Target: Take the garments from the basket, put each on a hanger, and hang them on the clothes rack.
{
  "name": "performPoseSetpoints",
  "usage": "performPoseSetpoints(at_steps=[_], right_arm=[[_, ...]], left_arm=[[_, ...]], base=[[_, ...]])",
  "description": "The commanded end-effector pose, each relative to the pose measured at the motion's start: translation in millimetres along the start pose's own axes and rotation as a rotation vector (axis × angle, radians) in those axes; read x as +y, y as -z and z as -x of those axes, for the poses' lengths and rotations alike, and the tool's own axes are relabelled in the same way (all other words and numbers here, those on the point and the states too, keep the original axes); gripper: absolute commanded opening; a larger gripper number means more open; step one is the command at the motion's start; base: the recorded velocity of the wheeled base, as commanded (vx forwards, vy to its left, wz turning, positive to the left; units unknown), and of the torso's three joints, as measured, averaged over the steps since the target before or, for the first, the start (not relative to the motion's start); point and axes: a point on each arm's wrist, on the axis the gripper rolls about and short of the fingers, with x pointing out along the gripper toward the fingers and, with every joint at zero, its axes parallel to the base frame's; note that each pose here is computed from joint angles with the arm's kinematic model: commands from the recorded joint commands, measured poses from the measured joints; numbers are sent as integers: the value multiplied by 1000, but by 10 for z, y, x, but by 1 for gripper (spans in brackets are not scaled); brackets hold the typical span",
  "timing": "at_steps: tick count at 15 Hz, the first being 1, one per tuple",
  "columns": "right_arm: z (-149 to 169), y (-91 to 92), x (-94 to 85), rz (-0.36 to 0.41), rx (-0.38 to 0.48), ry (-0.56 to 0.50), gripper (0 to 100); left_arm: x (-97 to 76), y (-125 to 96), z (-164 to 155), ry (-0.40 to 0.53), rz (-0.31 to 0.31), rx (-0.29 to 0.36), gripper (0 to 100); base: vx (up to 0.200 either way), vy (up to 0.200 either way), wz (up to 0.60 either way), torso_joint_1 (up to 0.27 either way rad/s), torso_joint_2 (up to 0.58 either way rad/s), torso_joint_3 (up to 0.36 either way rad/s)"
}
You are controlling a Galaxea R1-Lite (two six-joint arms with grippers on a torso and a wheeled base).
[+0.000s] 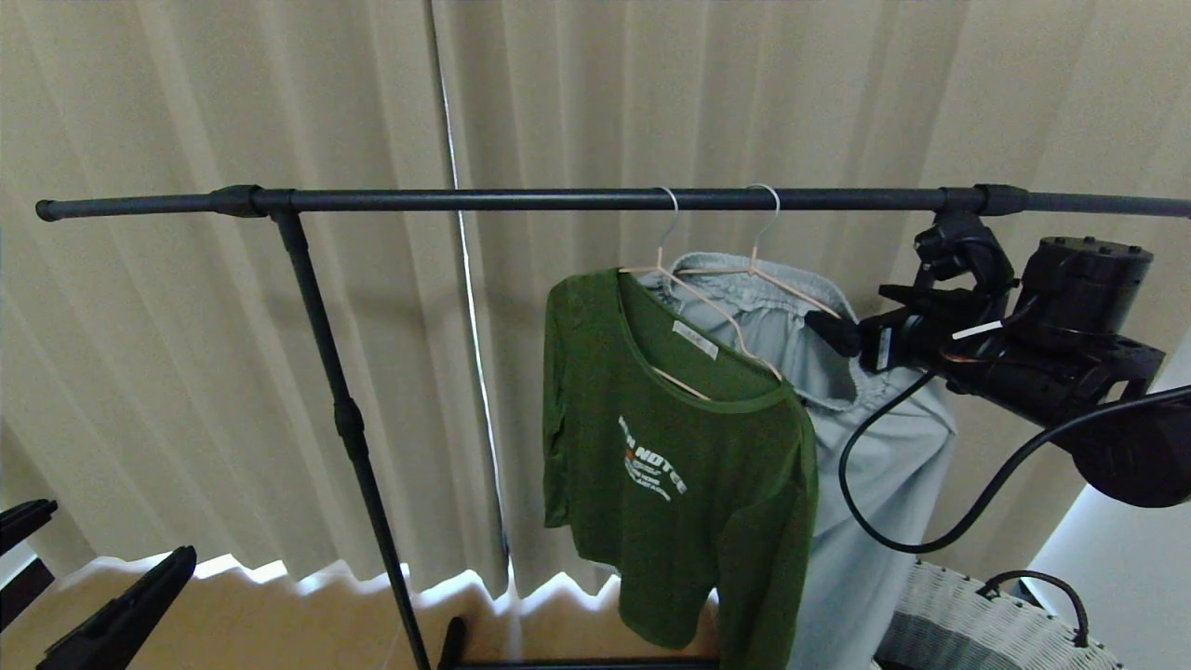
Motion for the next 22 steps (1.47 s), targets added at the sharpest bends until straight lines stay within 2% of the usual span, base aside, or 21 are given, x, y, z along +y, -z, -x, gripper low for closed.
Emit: performPoseSetpoints(at_steps=[1, 4, 6, 9, 12, 15, 20, 21, 22], right_arm=[[-75, 73, -6, 1, 15, -61, 100], [-69, 55, 14, 42, -2, -153, 100], [-73, 50, 15, 86, -12, -160, 100], [-15, 44, 18, 90, -27, -229, 100], [77, -5, 28, 106, -90, -223, 100], [250, -29, 58, 131, -191, -230, 100], [191, 3, 51, 148, -254, -217, 100], [214, -18, -22, 157, -325, -184, 100], [224, -18, -35, 155, -332, -179, 100]], left_arm=[[1, 12, -15, -5, -2, 19, 100], [14, 28, -27, -29, -2, 34, 100], [11, 54, -40, -30, -6, 50, 100], [14, 57, -40, -36, -5, 51, 100], [61, 69, -55, -106, 4, 72, 100], [110, 85, -64, -178, 14, 93, 100], [110, 97, -69, -180, 17, 100, 100], [111, 97, -66, -183, 17, 99, 100], [111, 97, -66, -183, 19, 99, 100]], base=[[0, 0, 0, 0, 0, 0], [0, 0, 0, 0, 0, 0], [0, 0, 0, 0, 0, 0], [0, 0, 0, 0, 0, 0], [0, 0, 0, 0, 0, 0], [0, 0, 0, 0, 0, 0], [0, 0, 0, 0, 0, 0], [0, 0, 0, 0, 0, 0], [0, 0, 0, 0, 0, 0]])
